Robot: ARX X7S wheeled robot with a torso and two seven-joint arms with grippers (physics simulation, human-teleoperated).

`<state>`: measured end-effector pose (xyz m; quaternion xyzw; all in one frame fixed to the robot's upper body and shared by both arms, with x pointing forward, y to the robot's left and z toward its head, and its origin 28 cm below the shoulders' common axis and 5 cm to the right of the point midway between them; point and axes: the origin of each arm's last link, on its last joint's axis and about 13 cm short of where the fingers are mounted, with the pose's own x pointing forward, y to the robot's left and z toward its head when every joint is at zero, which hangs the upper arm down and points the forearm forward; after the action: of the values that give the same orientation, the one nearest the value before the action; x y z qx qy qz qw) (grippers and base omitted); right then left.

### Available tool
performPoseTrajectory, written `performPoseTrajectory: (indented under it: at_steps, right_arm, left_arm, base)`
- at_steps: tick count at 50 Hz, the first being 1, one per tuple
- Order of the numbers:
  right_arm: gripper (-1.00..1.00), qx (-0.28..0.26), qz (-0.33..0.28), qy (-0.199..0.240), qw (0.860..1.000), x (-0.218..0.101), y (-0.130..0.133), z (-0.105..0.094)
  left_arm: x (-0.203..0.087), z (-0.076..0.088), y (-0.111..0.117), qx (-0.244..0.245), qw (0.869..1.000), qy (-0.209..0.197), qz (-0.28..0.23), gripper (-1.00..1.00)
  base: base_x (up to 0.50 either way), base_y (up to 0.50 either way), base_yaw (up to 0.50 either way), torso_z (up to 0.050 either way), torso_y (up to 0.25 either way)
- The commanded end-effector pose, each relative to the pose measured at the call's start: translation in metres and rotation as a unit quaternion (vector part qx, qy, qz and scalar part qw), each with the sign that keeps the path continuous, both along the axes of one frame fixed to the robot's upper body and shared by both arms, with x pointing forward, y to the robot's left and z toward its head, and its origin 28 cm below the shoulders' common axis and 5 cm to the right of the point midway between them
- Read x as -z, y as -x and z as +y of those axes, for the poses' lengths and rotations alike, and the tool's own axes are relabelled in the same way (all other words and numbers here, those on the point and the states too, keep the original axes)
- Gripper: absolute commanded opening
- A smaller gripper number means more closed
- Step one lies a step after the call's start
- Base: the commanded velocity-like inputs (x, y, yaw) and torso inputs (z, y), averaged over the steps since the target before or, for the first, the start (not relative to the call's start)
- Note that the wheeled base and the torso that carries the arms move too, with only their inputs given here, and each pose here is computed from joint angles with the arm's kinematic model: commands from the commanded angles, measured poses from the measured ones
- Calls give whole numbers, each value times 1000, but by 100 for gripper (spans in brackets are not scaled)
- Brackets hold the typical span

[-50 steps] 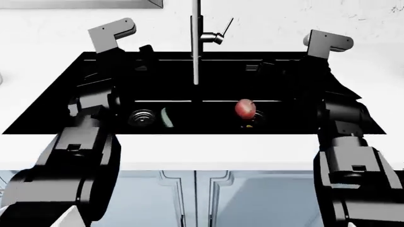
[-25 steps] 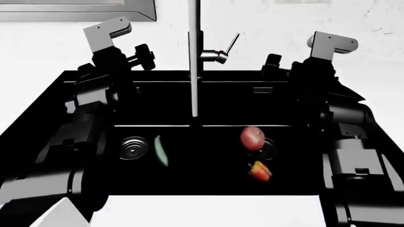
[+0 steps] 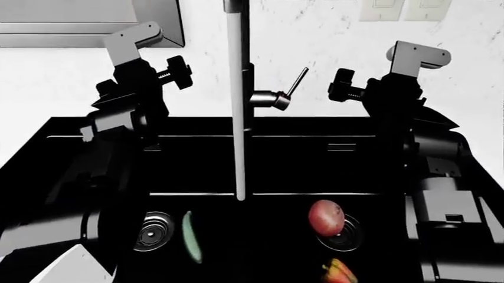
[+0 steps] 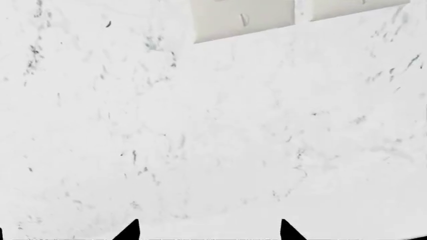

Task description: Pick the bell peppers and zucchinis from the sink and place them in one bowl. Place the pomegranate in the other bowl. Then turn off the sink faucet.

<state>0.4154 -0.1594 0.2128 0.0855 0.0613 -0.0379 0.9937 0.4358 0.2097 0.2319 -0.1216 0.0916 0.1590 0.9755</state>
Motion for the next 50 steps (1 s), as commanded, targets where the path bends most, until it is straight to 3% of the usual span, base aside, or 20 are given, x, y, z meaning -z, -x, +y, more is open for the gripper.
performPoseTrajectory:
  at_steps: [1,6,10,12,15,17,19,22,26,30,33,37,41,44,47,50]
  right_arm:
    - [100,1,5,3,1000,4,3,-2]
    - [100,-23,10,-4,1000,5,11,-2]
    - [100,-66,26,10,997,0,31,-1]
    - [100,-86,37,16,995,-6,43,-1]
    - [100,-130,102,54,985,-7,61,-2]
    - [100,-160,141,86,973,-6,78,-2]
    - [100,-181,170,116,962,-4,99,-4]
    - [100,-191,196,141,951,-10,125,-8]
    - [100,-206,233,188,932,-20,152,-11]
    - [100,-209,249,217,921,-34,171,1]
    - [100,-234,252,210,915,-22,183,8]
    - [100,-266,272,151,912,2,205,4]
    - [100,-294,329,124,889,4,227,-6]
    - [100,-297,355,128,877,1,231,-12]
    - [100,-306,379,141,862,-2,236,-17]
    - [100,-314,397,149,850,-1,242,-20]
  left_arm:
    - [1,-1,0,9,1000,-2,-2,100]
    - [1,1,1,37,999,31,3,100]
    - [-1,3,3,79,996,26,20,100]
    - [1,2,12,108,993,30,46,100]
    - [-9,5,32,147,986,48,62,100]
    - [-11,7,43,180,981,16,65,100]
    - [-10,12,53,195,977,12,87,100]
    - [-1,19,72,214,969,-7,126,100]
    - [3,26,88,233,961,-51,142,100]
    - [-2,26,106,260,951,-69,152,100]
    - [4,25,117,304,940,-48,148,100]
    - [35,32,137,338,920,-24,195,100]
    - [21,42,144,352,901,-30,252,100]
    - [17,42,144,371,891,-44,256,100]
    - [20,46,150,423,863,-65,268,100]
    - [25,51,150,418,858,-66,290,100]
  base:
    - [500,0,0,0,0]
    - [500,0,0,0,0]
    - [391,0,0,0,0]
    - [0,0,0,0,0]
    - [0,0,0,0,0]
    - [0,0,0,0,0]
    - [0,0,0,0,0]
    - [0,0,0,0,0]
    - [0,0,0,0,0]
    - [0,0,0,0,0]
    - [0,0,0,0,0]
    - [0,0,0,0,0]
    - [0,0,0,0,0]
    - [0,0,0,0,0]
    - [0,0,0,0,0]
    - [0,0,0,0,0]
